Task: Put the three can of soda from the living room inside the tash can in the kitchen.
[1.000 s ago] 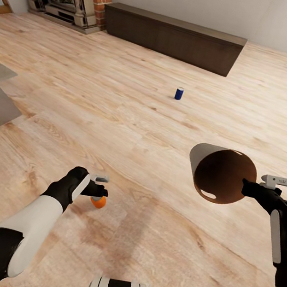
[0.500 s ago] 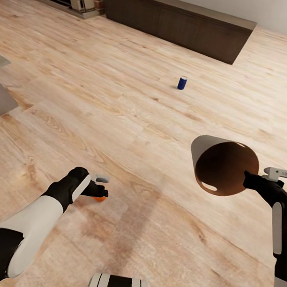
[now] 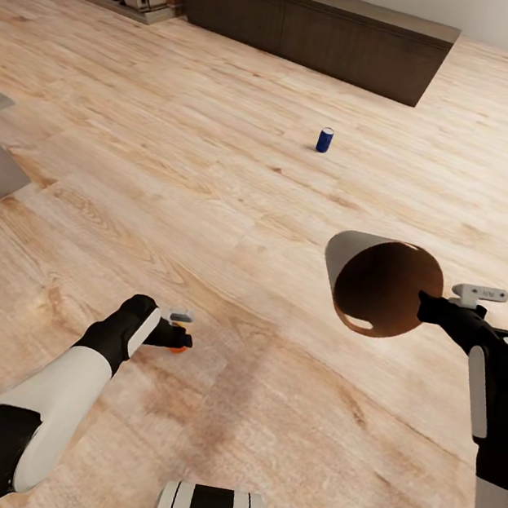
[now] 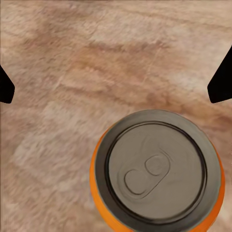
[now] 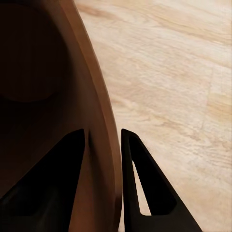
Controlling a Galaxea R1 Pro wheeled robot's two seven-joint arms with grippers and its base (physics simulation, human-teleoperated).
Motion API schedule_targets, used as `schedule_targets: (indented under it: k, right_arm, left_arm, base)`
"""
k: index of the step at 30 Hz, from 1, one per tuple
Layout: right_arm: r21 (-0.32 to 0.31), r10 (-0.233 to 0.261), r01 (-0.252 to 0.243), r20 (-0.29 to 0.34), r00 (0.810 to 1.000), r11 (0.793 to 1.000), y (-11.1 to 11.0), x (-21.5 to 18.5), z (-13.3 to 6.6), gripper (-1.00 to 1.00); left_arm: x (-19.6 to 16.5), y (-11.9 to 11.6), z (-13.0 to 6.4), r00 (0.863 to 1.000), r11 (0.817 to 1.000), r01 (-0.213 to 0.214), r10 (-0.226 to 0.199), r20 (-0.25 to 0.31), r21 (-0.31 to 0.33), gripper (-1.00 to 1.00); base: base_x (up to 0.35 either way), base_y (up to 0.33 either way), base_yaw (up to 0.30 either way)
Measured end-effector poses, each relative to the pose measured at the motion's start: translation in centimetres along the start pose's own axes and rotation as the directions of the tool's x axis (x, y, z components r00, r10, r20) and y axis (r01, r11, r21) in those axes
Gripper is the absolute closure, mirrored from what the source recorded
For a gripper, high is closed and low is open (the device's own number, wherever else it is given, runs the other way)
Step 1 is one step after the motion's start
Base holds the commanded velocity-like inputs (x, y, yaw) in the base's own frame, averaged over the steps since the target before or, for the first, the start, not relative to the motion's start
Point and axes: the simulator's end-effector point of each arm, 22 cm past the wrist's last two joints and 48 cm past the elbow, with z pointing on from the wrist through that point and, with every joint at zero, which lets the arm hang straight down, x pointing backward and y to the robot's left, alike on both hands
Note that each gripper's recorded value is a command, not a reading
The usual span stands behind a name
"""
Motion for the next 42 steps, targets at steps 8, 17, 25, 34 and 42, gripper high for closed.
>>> schedule_targets:
  k: [8,17,25,34,42]
  right_arm:
    - [-0.008,-0.014,0.014,-0.001,1.0,1.0,0.7,0.0,0.1,1.0]
    - [-0.007,-0.017,0.016,-0.003,1.0,1.0,0.7,0.1,0.1,1.0]
    - [-0.006,-0.017,0.017,-0.005,1.0,1.0,0.7,0.2,0.1,1.0]
    - [-0.009,-0.016,0.016,-0.006,1.0,1.0,0.8,0.3,0.1,1.0]
    - [-0.012,-0.019,0.019,-0.02,1.0,1.0,1.0,1.1,0.6,1.0]
  left_arm:
    - [-0.5,0.0,-0.1,1.0,1.0,-0.002,0.002,0.02,-0.001,-1.0]
    - [-0.5,-0.1,-0.1,1.0,1.0,-0.002,0.002,0.023,0.001,-1.0]
    - [-0.5,-0.2,0.0,1.0,1.0,-0.001,0.001,0.023,0.004,-1.0]
    - [-0.5,-0.1,0.0,1.0,1.0,-0.001,0.001,0.023,0.004,-1.0]
    - [-0.1,-0.1,0.7,1.0,1.0,0.001,-0.001,0.011,0.003,-1.0]
  base:
    - [0.084,0.0,0.0]
    - [0.01,0.0,0.0]
    - [0.053,0.038,0.0]
    - [0.125,0.091,0.0]
    - [0.01,0.007,0.0]
